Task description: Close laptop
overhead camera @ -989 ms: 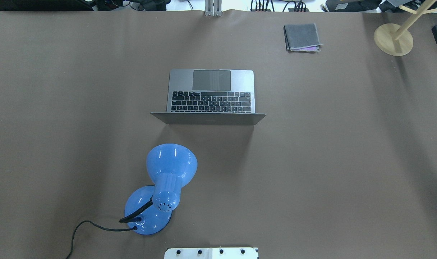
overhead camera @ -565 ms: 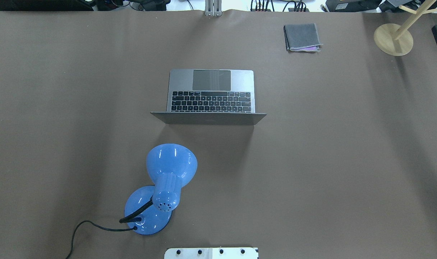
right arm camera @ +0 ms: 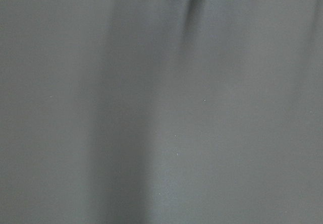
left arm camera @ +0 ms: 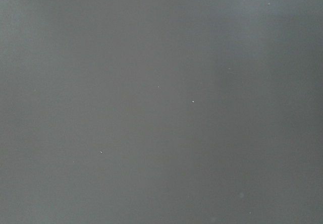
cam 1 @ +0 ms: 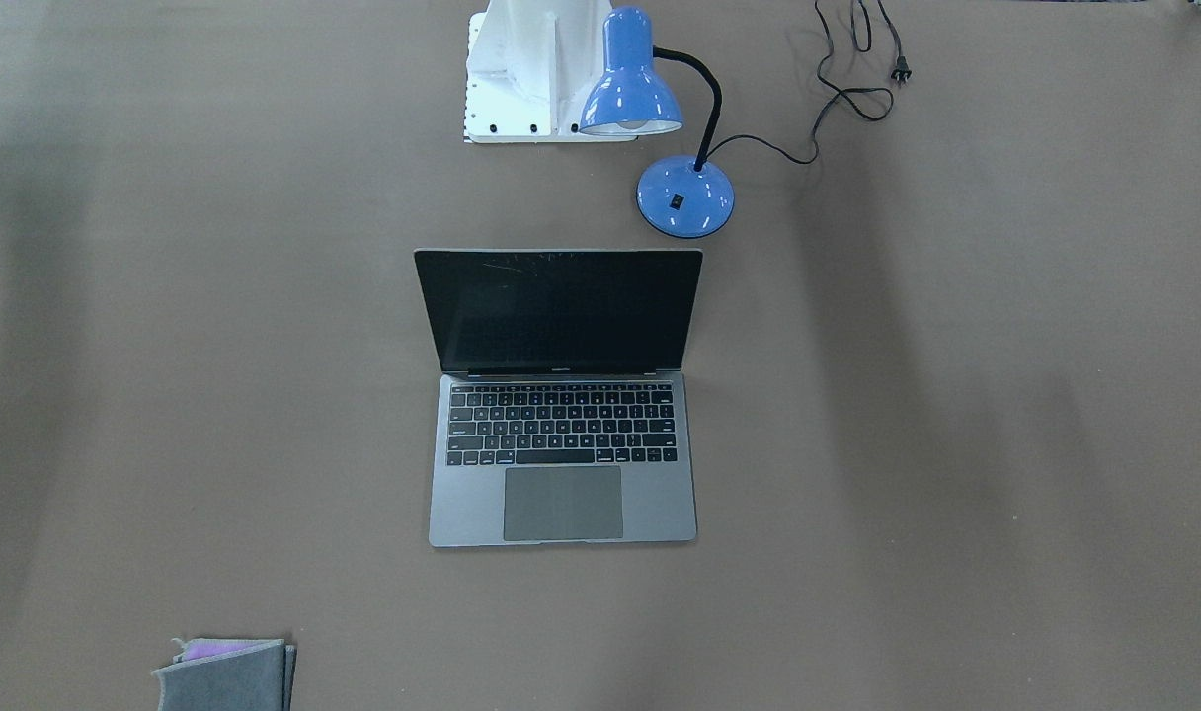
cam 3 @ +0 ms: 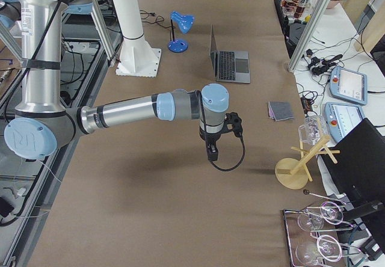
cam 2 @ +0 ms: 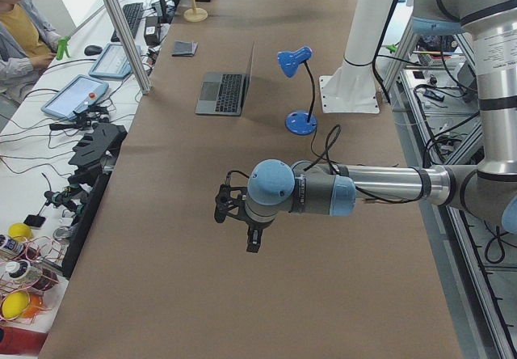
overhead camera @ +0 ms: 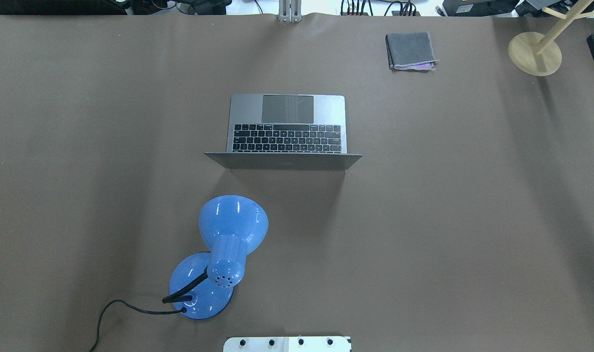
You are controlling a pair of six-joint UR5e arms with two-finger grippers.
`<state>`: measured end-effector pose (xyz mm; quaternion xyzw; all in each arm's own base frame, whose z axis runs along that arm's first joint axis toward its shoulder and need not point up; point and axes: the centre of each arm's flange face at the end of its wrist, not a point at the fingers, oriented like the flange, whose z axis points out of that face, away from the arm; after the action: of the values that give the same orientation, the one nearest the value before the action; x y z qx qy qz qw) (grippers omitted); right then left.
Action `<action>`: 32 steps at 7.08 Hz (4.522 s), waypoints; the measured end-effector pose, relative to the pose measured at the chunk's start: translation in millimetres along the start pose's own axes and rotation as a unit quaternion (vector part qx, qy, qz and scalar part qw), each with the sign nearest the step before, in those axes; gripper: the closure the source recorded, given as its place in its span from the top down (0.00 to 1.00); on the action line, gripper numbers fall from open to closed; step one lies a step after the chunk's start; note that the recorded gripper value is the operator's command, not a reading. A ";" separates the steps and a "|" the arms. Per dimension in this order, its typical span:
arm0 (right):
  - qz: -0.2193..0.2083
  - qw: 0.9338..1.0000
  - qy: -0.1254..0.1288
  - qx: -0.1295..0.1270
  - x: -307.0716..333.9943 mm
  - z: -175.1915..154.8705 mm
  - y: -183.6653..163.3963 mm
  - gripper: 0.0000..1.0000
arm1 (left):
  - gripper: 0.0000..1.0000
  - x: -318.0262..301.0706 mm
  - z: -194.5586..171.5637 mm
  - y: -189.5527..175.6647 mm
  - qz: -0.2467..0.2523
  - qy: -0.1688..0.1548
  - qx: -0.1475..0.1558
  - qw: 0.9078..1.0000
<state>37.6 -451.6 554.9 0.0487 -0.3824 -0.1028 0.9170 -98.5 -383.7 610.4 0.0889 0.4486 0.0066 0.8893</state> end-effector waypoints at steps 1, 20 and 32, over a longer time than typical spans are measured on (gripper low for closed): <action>-0.001 1.000 -0.004 0.001 -1.4 -0.4 0.0 1.00 | 0.97 0.1 0.0 0.0 0.000 0.000 0.000 1.000; 0.082 0.973 -0.180 0.118 -509.0 56.8 17.4 0.00 | 0.00 593.8 148.6 -16.5 -0.091 0.119 0.020 0.989; 0.097 0.961 -0.159 0.202 -557.5 74.2 -76.1 0.00 | 0.00 660.0 174.0 -63.3 -0.093 0.091 0.079 0.988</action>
<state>-409.4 -400.7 208.9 0.1789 -0.5391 0.0600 0.8208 430.5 -412.0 175.3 0.1157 0.5331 -0.1037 0.8317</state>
